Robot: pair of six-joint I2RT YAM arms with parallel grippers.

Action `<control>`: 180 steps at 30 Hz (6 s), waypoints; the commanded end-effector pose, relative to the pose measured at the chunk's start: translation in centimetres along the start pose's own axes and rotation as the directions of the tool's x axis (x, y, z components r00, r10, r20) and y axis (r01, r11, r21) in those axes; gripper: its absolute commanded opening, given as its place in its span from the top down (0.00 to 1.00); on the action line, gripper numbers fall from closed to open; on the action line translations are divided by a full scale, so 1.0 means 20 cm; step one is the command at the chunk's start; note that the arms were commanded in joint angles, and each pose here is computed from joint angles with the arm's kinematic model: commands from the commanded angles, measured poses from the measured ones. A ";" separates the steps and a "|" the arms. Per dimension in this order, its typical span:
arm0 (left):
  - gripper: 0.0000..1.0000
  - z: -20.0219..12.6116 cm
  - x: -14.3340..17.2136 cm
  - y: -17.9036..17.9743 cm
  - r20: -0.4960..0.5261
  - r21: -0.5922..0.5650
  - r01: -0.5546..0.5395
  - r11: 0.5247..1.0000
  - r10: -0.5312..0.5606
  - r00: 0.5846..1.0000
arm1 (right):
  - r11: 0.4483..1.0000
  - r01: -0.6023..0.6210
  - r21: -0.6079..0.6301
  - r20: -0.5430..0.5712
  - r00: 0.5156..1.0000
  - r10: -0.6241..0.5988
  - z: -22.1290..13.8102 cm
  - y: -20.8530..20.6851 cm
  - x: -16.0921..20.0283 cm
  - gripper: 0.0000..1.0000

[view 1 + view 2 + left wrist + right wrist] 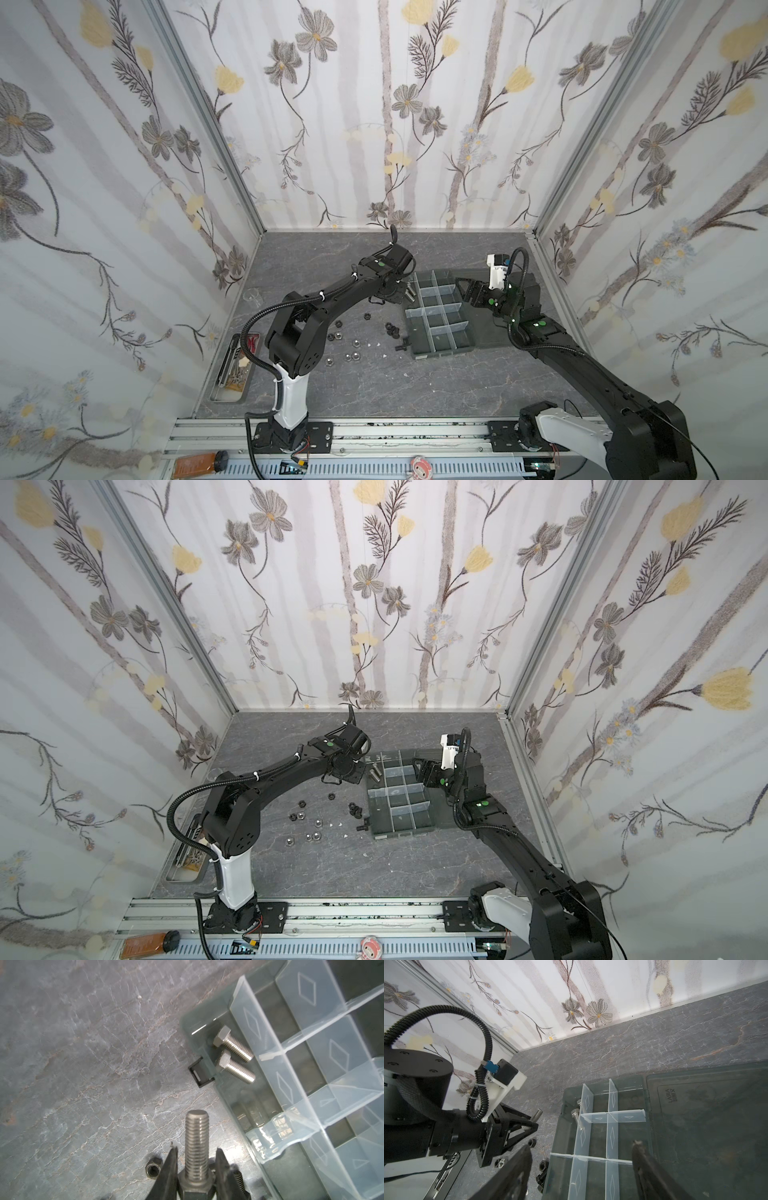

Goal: Sort the screws and nuts into containers
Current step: Pick up the screw at the center of the table, then place the screw into the container, then pick up the nut from the center of the table.

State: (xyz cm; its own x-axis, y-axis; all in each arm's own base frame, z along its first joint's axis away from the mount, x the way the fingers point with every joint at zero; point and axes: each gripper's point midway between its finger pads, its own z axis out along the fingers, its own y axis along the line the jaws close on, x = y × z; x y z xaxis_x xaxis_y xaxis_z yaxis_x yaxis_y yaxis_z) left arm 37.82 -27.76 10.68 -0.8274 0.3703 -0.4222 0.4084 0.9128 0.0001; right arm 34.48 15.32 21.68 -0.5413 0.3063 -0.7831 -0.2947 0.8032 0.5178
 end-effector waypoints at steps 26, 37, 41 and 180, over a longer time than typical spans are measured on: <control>0.82 0.19 -0.18 -0.26 -0.028 0.062 -0.066 0.996 0.068 0.997 | 1.000 -0.012 -0.009 0.024 1.000 0.013 -0.02 -0.02 0.01 0.24; 0.55 0.21 -0.17 -0.25 -0.023 0.046 -0.057 0.997 0.058 0.998 | 1.000 -0.011 -0.005 0.026 1.000 0.011 -0.02 -0.03 0.01 0.24; 0.41 0.16 -0.20 -0.25 0.020 0.049 -0.057 0.997 0.056 0.998 | 1.000 0.004 -0.005 0.031 1.000 -0.004 -0.03 -0.02 0.00 0.23; 0.00 -0.92 0.38 1.01 0.624 0.226 0.635 0.739 -0.611 0.488 | 0.812 0.549 -0.197 -0.654 0.544 -0.526 1.02 0.72 1.13 0.79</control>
State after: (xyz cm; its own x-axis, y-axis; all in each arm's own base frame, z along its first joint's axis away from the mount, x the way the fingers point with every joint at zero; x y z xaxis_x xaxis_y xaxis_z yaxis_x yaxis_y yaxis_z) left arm 32.45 -3.22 23.64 -0.4304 -0.4757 -0.7671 -0.1467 0.8754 -0.4606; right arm 34.03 44.18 2.99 -0.6627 -0.5909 -0.4600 -0.6872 0.7240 0.0601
